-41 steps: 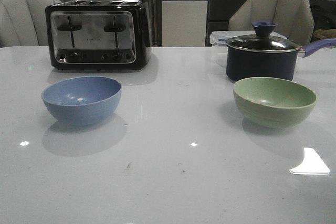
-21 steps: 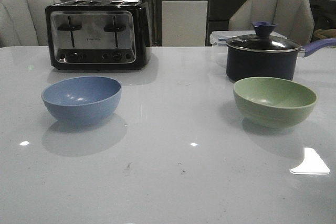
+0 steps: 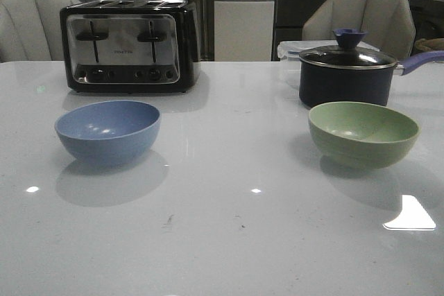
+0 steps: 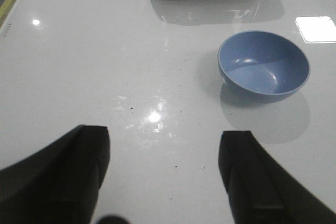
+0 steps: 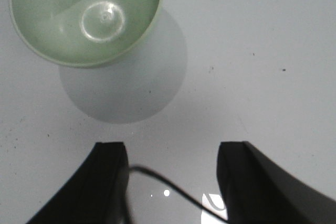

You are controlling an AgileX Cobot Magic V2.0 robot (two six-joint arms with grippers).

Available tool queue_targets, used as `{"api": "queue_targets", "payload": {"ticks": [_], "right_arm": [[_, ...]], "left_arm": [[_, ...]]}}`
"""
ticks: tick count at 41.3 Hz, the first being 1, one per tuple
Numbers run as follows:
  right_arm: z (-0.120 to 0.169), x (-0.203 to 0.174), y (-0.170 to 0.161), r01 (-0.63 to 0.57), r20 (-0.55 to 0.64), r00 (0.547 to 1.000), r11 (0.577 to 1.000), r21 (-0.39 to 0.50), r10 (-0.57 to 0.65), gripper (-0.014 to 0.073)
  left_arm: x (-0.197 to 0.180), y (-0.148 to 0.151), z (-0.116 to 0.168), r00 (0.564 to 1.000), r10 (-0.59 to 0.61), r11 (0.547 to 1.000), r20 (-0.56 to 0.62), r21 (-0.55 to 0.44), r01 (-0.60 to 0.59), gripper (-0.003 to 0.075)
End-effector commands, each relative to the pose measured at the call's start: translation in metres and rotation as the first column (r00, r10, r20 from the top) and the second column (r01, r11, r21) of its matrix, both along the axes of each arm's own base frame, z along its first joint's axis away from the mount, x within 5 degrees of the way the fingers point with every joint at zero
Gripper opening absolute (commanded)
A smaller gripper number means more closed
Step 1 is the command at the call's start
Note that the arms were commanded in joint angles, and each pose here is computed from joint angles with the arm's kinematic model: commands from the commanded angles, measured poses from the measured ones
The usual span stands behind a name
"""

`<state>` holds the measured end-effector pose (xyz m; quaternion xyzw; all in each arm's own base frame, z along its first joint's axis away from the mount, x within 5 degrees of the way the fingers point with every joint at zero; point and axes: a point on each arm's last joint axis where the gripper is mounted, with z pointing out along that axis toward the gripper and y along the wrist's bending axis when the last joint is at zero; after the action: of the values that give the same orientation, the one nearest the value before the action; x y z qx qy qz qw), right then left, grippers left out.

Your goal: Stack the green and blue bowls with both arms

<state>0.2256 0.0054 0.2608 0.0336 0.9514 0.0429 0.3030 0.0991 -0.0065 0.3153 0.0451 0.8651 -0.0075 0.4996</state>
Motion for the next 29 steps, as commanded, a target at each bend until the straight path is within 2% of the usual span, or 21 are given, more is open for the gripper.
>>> {"api": "queue_targets", "payload": {"ticks": [1,8,18,29], "right_arm": [[0.018,0.028,-0.001,0.002,0.047,0.999,1.0,0.006,-0.003,0.0491],[0.01,0.069,0.0,0.0,-0.035,0.999,1.0,0.017,0.0,0.049],[-0.016,0.126,0.001,-0.014,-0.165,0.986,0.999,0.032,0.019,0.049],[-0.039,0.166,0.004,-0.041,-0.203,0.978,0.998,0.057,0.052,0.0489]], "left_arm": [[0.004,-0.001,0.013,0.996,-0.003,1.0,0.087,-0.009,0.004,0.0509],[0.004,-0.001,0.013,0.996,-0.003,1.0,0.087,-0.009,0.004,0.0509],[0.004,-0.001,0.013,0.996,-0.003,1.0,0.087,-0.009,0.004,0.0509],[0.004,-0.001,0.013,0.996,-0.003,1.0,0.087,-0.009,0.004,0.0509]]}}
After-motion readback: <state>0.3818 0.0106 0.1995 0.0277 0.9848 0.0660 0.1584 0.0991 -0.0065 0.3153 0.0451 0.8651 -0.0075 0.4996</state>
